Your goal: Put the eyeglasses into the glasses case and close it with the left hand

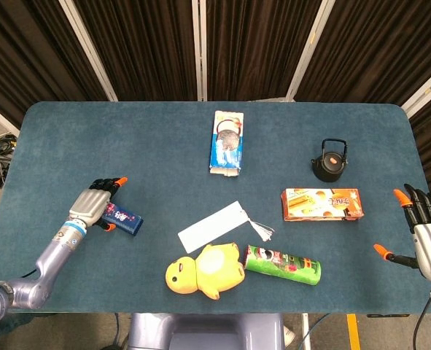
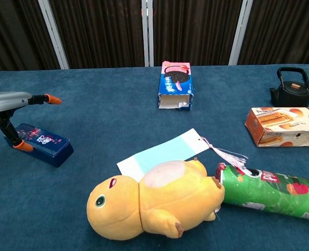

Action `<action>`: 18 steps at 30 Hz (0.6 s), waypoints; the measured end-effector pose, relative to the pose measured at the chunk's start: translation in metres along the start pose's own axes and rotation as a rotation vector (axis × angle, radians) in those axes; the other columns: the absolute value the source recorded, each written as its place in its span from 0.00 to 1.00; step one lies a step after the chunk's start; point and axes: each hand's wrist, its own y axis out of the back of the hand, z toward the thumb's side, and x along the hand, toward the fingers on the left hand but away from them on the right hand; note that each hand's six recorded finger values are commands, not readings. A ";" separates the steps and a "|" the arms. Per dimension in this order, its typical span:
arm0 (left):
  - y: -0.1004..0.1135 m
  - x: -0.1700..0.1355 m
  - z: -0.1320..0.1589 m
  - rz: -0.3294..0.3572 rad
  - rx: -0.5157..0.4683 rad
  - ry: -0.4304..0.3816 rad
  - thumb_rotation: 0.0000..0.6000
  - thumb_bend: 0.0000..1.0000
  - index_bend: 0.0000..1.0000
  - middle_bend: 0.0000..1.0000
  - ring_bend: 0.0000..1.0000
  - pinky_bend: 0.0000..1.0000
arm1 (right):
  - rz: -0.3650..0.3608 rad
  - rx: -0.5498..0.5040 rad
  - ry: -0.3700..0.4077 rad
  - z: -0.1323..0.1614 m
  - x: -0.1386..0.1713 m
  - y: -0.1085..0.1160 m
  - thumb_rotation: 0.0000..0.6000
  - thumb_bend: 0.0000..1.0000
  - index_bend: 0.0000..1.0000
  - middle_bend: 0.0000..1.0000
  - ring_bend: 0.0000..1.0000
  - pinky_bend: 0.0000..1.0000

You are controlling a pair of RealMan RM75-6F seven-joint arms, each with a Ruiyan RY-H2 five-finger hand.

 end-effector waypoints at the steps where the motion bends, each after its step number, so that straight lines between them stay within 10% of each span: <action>1: 0.005 -0.003 -0.001 0.015 -0.009 0.002 1.00 0.00 0.00 0.00 0.00 0.00 | -0.002 0.002 0.000 0.000 0.000 0.000 1.00 0.00 0.00 0.00 0.00 0.00; 18: 0.079 -0.130 -0.046 0.356 -0.082 0.174 1.00 0.00 0.00 0.00 0.00 0.00 | -0.036 0.007 0.003 -0.002 0.002 0.007 1.00 0.00 0.00 0.00 0.00 0.00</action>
